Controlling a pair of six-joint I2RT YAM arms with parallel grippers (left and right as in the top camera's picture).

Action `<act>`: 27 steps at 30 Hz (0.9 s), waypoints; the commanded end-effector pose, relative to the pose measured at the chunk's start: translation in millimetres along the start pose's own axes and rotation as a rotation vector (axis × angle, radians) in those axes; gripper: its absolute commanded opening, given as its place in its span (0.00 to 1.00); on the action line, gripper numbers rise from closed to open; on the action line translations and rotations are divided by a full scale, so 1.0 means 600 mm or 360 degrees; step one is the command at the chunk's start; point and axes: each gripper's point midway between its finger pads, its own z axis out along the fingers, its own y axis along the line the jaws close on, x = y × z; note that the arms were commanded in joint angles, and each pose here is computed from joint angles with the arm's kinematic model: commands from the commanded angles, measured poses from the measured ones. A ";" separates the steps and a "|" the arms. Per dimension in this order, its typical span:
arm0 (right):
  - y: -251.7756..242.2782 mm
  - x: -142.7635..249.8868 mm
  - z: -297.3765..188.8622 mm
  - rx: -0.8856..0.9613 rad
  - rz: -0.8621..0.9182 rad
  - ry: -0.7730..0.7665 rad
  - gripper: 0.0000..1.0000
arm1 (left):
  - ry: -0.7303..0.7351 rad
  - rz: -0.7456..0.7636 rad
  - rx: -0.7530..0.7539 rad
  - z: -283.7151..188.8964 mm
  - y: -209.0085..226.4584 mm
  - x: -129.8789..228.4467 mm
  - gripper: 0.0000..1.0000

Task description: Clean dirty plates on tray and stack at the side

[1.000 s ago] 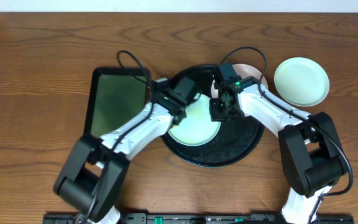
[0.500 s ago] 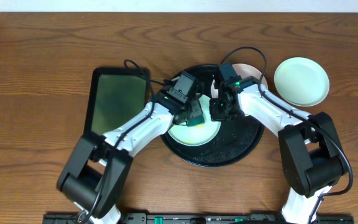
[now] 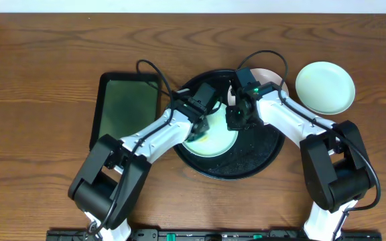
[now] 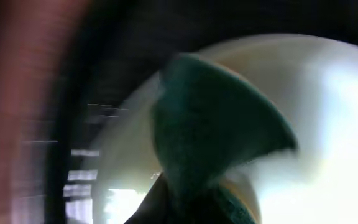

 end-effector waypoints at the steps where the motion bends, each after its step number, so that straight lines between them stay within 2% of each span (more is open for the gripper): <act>1: -0.051 -0.003 0.019 0.0197 0.0053 0.0002 0.01 | -0.0341 -0.0065 -0.0325 -0.026 0.086 -0.074 0.08; 9: -0.019 -0.016 0.004 0.0106 -0.0001 -0.0053 0.01 | -0.0445 -0.0198 0.0020 -0.132 0.059 -0.114 0.08; 15: 0.017 -0.061 -0.071 0.0056 -0.0151 -0.0274 0.01 | -0.0439 -0.0115 0.0197 -0.189 0.079 -0.140 0.08; 21: 0.023 -0.116 -0.185 0.0296 -0.0374 -0.0640 0.01 | -0.0336 -0.0289 0.0095 -0.183 0.173 -0.158 0.08; 27: 0.020 -0.151 -0.302 0.0754 -0.0676 -0.1000 0.01 | -0.0229 -0.0527 -0.0097 -0.167 0.284 -0.163 0.08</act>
